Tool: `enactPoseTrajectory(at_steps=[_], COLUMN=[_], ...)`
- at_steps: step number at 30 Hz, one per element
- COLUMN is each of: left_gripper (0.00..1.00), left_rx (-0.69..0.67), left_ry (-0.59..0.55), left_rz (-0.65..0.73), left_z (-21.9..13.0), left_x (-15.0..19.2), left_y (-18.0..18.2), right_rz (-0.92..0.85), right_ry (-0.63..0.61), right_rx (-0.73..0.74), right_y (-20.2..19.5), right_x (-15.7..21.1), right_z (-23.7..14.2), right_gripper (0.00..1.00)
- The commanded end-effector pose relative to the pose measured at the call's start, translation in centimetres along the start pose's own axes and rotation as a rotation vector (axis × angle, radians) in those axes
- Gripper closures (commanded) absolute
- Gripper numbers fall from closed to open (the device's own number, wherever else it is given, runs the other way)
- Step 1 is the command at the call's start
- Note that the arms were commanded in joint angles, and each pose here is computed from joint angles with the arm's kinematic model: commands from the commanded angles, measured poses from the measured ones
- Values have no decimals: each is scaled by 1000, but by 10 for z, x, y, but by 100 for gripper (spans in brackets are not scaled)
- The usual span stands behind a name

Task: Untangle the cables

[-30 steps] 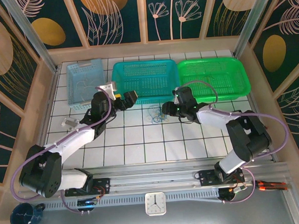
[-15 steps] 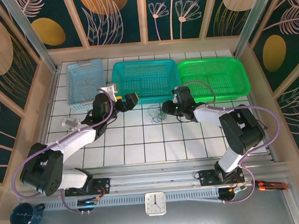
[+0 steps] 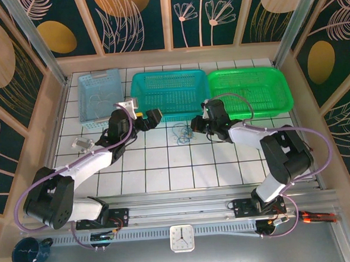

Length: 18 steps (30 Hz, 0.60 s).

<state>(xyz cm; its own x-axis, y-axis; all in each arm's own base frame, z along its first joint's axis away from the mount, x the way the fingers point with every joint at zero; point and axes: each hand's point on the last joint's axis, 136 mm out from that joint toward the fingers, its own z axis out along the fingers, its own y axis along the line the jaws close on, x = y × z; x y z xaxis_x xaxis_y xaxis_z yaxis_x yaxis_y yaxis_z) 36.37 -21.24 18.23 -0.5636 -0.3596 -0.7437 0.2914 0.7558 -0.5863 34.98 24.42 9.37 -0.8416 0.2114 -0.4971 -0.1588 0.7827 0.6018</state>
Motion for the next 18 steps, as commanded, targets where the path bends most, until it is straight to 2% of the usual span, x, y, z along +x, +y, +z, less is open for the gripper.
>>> enactPoseTrajectory(at_steps=[1,10,18], left_gripper=[1,1,1], left_rx=[70,272,328], left_ry=[-20,-41,-27], left_rz=[52,175,261], left_z=[-4,-21,-14], left_x=[0,17,42], left_y=[-12,-39,-52], right_rz=[-24,-141,-175], right_ry=[-42,-57,-63], right_rx=[-93,-242,-326], right_y=[30,105,148], right_x=[-12,-29,-34], right_z=[-20,-43,-51], right_gripper=[100,100,100])
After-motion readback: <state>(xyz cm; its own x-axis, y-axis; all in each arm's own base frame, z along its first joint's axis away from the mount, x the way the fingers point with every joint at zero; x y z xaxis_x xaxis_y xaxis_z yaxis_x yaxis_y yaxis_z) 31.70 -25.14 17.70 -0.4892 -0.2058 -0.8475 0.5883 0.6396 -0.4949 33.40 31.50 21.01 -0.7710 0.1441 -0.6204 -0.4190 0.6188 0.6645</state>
